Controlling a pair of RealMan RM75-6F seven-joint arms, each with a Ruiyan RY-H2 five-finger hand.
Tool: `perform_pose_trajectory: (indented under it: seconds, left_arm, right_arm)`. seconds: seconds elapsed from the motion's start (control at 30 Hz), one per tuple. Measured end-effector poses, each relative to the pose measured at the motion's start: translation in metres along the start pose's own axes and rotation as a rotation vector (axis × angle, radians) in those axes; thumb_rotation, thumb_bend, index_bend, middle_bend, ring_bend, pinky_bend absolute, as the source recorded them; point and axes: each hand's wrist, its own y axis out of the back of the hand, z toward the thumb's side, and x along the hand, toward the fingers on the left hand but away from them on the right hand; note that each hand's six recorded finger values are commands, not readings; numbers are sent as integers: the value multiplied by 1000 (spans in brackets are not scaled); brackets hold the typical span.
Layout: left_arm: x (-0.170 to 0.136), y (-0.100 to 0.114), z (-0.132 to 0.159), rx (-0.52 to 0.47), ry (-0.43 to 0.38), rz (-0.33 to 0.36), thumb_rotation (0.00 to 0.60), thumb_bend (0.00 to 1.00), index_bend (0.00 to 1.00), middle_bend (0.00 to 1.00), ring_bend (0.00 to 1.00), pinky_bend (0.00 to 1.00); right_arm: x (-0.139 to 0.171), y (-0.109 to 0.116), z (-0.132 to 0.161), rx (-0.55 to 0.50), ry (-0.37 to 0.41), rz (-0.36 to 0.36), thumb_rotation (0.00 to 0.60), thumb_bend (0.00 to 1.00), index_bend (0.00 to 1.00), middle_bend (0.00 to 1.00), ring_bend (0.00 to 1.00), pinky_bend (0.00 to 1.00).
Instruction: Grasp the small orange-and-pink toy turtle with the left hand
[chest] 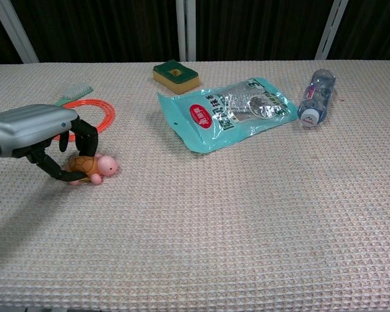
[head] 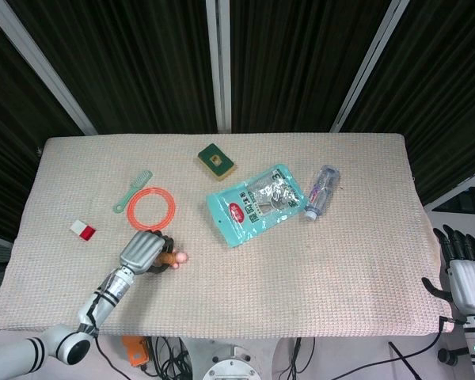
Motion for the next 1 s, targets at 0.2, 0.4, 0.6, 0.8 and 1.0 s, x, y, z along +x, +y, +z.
perform_pose_trajectory:
  seconds: [0.2, 0.4, 0.6, 0.8, 1.0]
  left_arm:
    - [2, -3, -3, 4, 19, 7, 600, 325, 724, 708, 555, 650]
    - [0, -2, -5, -14, 27, 6, 600, 334, 707, 706, 552, 647]
    - [-5, -1, -5, -35, 12, -14, 600, 224, 405, 458, 288, 459]
    - [-8, 2, -5, -45, -3, -38, 600, 213, 373, 386, 199, 393]
    - [-7, 1, -4, -48, -1, -41, 600, 222, 463, 448, 280, 470]
  right_arm:
    - [0, 1, 0, -2, -1, -2, 600, 133, 0, 0, 0, 0]
    - [0, 0, 0, -3, -1, 0, 600, 136, 0, 0, 0, 0]
    - [0, 1, -1, -4, -4, -5, 600, 136, 0, 0, 0, 0]
    - [1, 0, -2, -5, -6, -3, 600, 136, 0, 0, 0, 0]
    - [0, -1, -1, -5, -5, -1, 600, 137, 0, 0, 0, 0]
